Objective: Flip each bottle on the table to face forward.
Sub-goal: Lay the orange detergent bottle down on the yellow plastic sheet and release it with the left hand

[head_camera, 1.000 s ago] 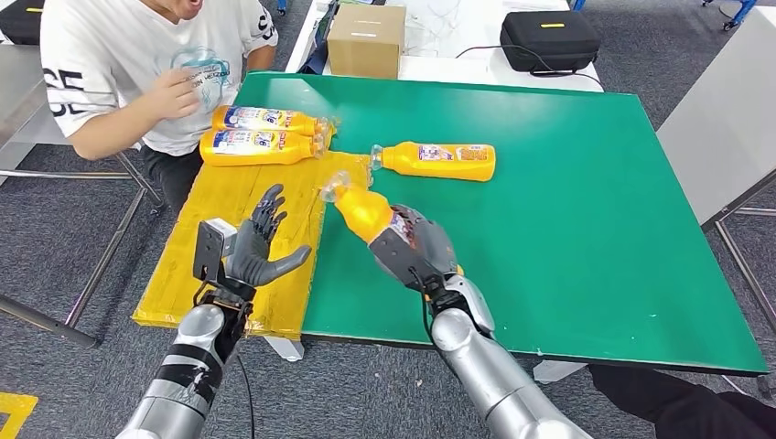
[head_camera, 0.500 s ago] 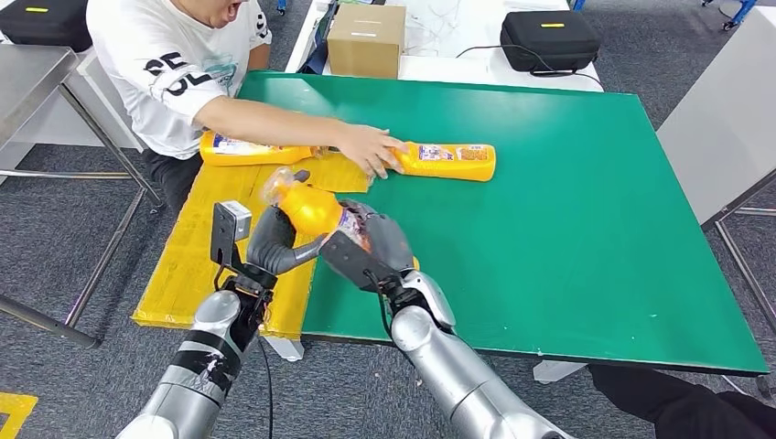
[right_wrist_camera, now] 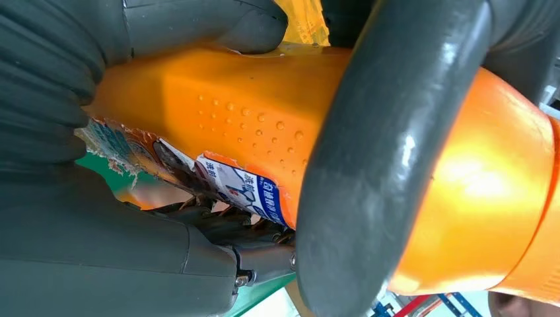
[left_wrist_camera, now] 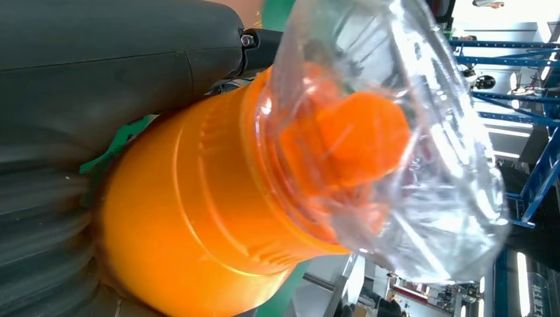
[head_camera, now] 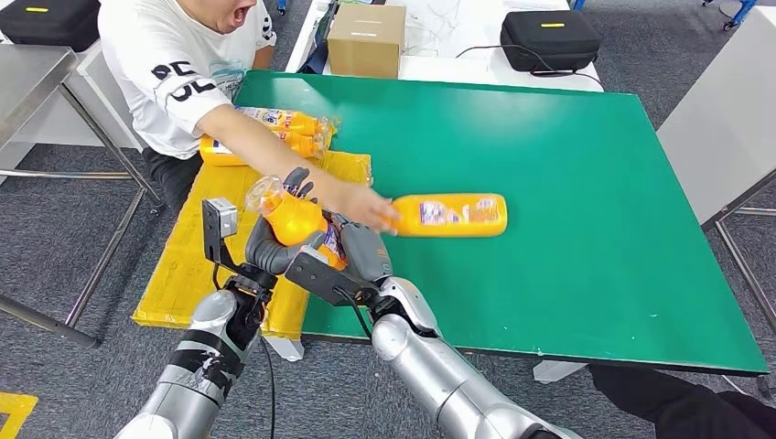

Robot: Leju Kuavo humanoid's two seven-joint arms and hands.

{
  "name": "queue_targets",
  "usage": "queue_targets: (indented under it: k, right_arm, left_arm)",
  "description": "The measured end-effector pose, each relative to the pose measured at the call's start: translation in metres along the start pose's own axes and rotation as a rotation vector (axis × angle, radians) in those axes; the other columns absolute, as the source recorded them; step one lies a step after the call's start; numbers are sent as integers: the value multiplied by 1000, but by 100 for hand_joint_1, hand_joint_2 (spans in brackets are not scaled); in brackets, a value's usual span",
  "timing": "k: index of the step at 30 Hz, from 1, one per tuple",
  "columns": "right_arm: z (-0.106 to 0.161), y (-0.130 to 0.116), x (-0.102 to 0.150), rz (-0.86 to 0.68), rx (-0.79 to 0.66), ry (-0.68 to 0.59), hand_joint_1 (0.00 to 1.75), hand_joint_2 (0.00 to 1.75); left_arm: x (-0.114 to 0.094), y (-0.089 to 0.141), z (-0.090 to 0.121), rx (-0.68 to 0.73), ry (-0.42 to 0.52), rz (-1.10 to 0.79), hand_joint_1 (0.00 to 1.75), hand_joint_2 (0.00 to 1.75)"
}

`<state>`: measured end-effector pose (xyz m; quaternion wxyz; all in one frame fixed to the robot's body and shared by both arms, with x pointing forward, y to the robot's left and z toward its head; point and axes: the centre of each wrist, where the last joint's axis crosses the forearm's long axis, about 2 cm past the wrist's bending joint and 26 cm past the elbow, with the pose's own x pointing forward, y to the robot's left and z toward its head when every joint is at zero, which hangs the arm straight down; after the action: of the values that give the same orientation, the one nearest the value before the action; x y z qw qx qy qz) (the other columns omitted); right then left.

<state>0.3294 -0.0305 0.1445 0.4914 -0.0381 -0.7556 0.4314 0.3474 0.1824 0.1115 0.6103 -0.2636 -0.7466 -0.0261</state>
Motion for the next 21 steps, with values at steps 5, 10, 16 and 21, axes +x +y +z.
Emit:
queue_targets:
  k: [5, 10, 16, 21]
  right_arm:
    - [1, 3, -1, 3, 22, 4, 175, 175]
    - [3, 8, -1, 1, 62, 18, 51, 175]
    - [6, 15, -3, 0, 81, 45, 0, 175]
    - [6, 14, -6, -21, 60, 51, 0, 175]
  left_arm:
    - [0, 0, 0, 2, 0, 9, 1, 175]
    - [-2, 2, 4, 17, 3, 26, 175, 175]
    - [-1, 3, 5, 50, -12, 36, 175, 175]
    - [2, 4, 6, 58, -43, 49, 175, 175]
